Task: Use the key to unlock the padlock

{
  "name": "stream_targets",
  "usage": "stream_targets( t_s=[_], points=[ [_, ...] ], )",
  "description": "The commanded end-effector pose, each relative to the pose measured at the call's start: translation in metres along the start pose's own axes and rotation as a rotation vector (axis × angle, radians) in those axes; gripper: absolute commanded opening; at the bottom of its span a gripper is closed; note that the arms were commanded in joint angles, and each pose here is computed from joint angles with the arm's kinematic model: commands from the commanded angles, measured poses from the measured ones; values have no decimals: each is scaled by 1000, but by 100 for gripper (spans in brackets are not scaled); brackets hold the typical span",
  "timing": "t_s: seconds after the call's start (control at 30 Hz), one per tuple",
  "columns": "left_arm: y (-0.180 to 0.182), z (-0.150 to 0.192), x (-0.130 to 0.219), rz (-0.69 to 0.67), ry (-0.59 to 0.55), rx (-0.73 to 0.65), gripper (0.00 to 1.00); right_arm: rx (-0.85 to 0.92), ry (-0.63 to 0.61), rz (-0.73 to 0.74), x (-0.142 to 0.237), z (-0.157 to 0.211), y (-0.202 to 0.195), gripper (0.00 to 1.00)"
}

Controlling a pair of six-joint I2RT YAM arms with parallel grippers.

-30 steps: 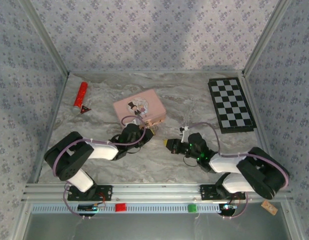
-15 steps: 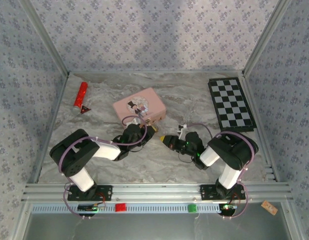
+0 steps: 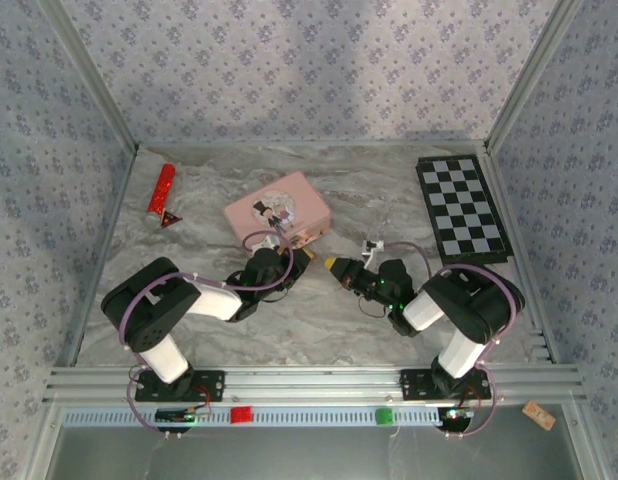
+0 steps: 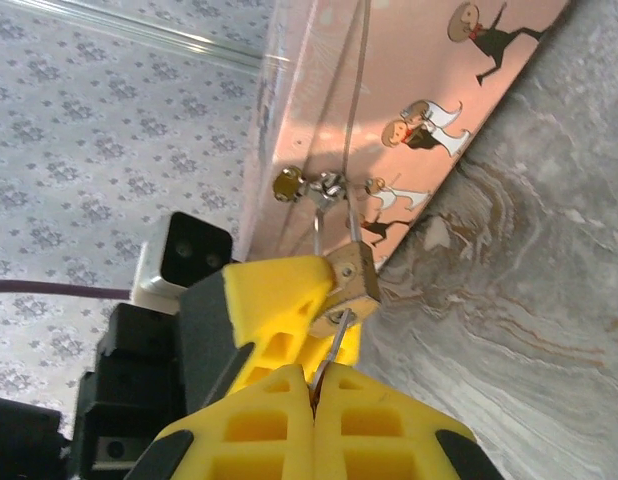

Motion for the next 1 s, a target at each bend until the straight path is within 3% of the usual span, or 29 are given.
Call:
stream_targets(
  t_s=[0.0,0.97],
  points=[
    [-20,1,-3,105,4,132,0,-4,-41,-81,-1,-13,25,0],
    [-70,-3,-13,330,-41,289,0,-167,-67,-115,-17,-18,38,0]
  ],
)
Point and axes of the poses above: each hand's point on the last joint's axis, 136 mm out from that joint toward the fingers, its own x axis back along the fingers, its own y axis along the line the jaws close on, z = x × y, the point moved 2 cm from there along x, back along the fingers, and after that the axes turned 5 degrees about -x, right-handed, at the moved point
